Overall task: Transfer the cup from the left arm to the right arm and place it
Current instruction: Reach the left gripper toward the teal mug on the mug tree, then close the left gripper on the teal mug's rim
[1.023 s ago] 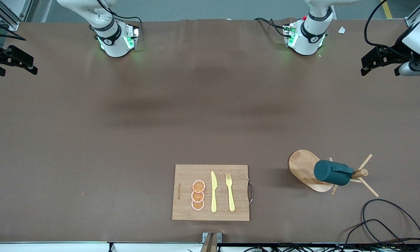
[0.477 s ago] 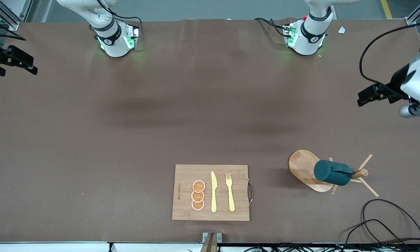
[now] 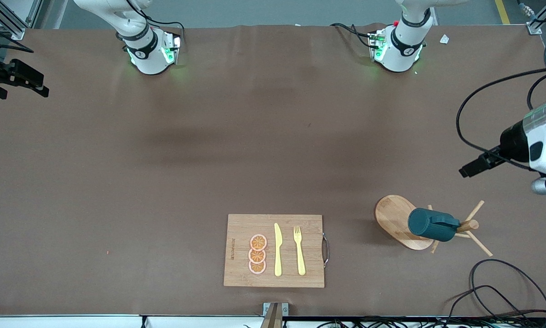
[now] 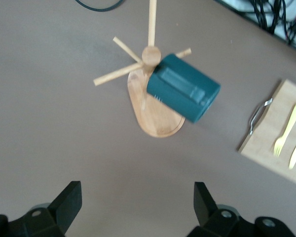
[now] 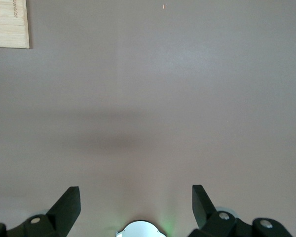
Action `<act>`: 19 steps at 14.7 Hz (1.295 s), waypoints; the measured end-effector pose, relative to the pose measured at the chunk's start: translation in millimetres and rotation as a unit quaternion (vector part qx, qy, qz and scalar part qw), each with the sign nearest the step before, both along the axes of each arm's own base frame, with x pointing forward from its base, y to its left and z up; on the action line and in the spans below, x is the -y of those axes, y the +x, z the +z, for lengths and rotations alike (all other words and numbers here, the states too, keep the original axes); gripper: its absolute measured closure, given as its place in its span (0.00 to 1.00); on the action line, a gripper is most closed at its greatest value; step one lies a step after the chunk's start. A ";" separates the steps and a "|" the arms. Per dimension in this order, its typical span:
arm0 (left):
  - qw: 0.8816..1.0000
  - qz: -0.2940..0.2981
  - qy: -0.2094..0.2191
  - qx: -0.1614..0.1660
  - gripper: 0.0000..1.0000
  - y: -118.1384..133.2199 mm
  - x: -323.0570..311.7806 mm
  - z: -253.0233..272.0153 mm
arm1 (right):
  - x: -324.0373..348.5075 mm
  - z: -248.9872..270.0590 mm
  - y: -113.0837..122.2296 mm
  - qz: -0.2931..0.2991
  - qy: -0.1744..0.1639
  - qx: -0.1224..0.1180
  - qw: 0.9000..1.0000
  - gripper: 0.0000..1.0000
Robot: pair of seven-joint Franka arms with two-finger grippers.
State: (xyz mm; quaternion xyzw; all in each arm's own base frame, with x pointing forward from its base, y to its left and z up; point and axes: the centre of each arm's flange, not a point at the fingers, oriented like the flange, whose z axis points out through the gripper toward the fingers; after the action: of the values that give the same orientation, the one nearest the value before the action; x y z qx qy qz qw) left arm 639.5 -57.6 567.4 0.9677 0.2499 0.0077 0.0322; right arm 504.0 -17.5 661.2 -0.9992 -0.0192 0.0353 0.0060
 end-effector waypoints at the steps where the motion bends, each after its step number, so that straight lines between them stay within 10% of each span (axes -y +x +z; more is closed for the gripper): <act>1: 0.999 0.032 -0.003 0.004 0.00 4.9 -0.1 -4.5 | 0.0 0.0 0.0 0.000 0.000 0.000 1.000 0.00; 7: 0.962 0.263 -0.068 0.013 0.00 28.3 9.7 -24.1 | 0.0 0.0 0.0 0.000 0.000 0.000 1.000 0.00; 12: 0.906 0.414 -0.084 -0.012 0.00 54.3 1.3 -79.2 | -0.2 0.0 0.0 0.000 0.000 0.000 1.000 0.00; 16: 0.860 0.491 -0.129 -0.044 0.00 65.2 -37.0 -103.0 | -0.2 -0.1 0.0 0.000 0.000 0.000 1.000 0.00; 19: 0.853 0.501 -0.144 -0.035 0.00 70.3 -48.0 -105.6 | -0.2 -0.1 0.0 0.000 0.000 0.000 1.000 0.00</act>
State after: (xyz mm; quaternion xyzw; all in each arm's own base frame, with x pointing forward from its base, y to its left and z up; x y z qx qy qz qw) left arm 709.8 -9.6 461.8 0.6958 0.6998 -0.0470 0.1546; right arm 504.0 -17.3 661.1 -0.9992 -0.0197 0.0354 0.0060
